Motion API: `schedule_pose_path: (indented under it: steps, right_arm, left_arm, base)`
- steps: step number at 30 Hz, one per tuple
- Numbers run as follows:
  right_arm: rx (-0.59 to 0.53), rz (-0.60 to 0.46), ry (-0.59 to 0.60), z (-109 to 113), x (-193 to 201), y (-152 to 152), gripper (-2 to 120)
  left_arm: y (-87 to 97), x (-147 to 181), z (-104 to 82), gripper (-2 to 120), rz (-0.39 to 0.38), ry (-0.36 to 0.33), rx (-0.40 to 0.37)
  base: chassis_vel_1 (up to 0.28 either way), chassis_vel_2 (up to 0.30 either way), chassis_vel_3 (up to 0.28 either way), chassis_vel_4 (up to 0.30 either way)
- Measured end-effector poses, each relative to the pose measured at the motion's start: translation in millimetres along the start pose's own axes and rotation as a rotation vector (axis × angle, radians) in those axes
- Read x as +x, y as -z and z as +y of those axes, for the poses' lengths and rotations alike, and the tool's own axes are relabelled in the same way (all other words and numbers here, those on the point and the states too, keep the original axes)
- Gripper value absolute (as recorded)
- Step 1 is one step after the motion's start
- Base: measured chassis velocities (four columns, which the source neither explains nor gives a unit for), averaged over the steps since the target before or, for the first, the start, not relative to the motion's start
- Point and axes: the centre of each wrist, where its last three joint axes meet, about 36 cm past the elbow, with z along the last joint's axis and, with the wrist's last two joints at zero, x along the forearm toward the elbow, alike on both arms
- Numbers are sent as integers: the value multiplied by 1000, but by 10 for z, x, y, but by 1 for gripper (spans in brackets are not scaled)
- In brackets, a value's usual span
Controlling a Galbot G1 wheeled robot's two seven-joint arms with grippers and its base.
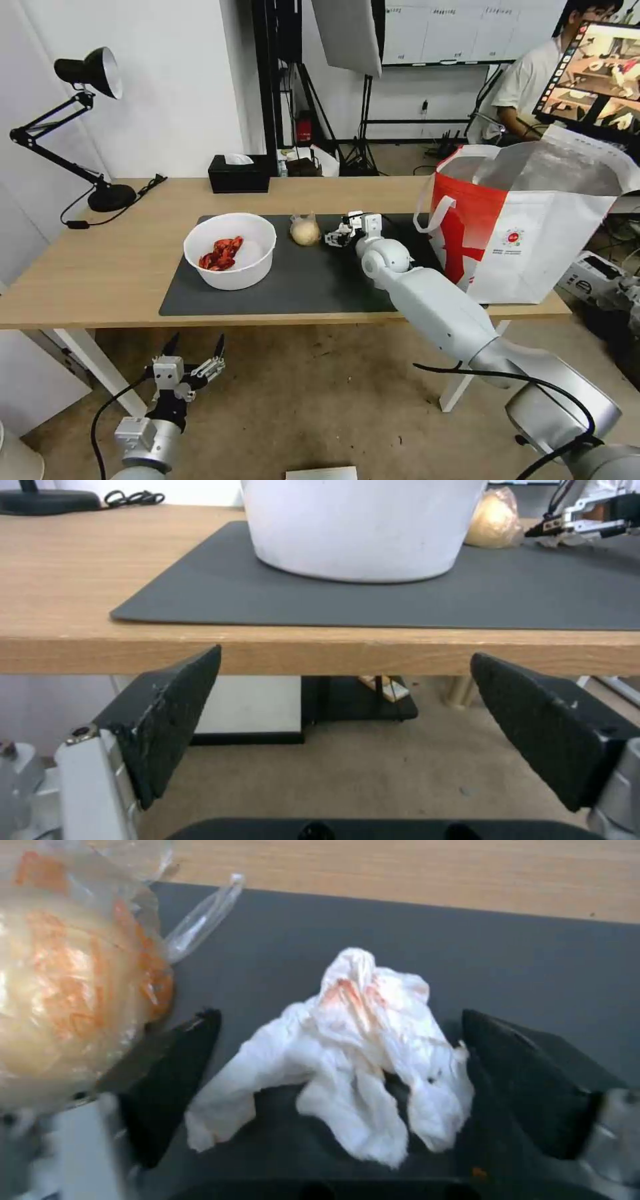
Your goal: Pick up the trash from the table and place it into the takeout bag.
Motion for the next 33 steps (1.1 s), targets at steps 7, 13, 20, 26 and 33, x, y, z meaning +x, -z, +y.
schedule_pose_path:
  steps: [7,13,20,26,33]
  right_arm:
    - [-4,6,3,-8,15,-43,65]
    - [-2,2,6,3,19,-50,45]
    - [-1,-3,10,17,29,-63,20]
    - [2,-39,13,-5,96,-104,0]
    - [49,-179,29,23,495,-126,0]
  left_arm:
    - [7,9,-1,100,-4,0,0]
    - [5,31,-3,100,-4,2,1]
    - [5,40,-6,100,-14,2,2]
    - [13,48,-9,100,-18,-2,0]
    - [53,55,-32,100,-29,-7,2]
  base:
    - [0,0,0,0]
    - [0,0,0,0]
    - [0,0,0,0]
    - [0,0,0,0]
    - [0,0,0,0]
